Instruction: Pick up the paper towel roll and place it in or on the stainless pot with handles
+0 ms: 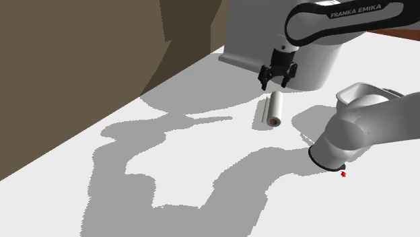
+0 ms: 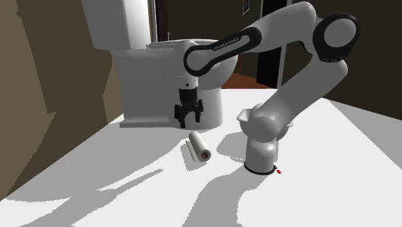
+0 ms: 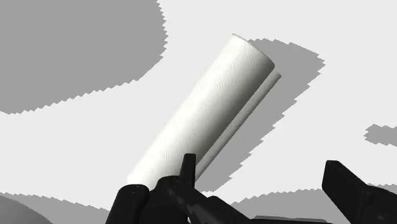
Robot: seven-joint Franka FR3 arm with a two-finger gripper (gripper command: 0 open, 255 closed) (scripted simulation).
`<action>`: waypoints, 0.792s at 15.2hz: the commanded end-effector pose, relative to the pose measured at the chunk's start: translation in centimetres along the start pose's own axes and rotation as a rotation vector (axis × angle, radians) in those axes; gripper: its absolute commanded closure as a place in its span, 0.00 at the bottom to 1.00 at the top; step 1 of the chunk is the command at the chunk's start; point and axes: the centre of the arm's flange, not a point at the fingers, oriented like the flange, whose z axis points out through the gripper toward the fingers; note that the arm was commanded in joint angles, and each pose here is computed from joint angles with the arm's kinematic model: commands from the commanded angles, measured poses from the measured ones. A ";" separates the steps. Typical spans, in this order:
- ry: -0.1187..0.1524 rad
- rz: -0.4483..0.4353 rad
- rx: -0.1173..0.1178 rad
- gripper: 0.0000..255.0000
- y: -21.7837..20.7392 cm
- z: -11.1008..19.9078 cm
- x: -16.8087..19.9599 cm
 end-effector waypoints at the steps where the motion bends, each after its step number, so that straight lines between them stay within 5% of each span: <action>1: 0.013 0.124 -0.005 0.00 1.4 2.0 0.4; 6: 0.038 0.402 -0.020 0.00 5.1 6.7 1.0; 12: 0.038 0.402 -0.020 0.00 5.2 9.8 1.2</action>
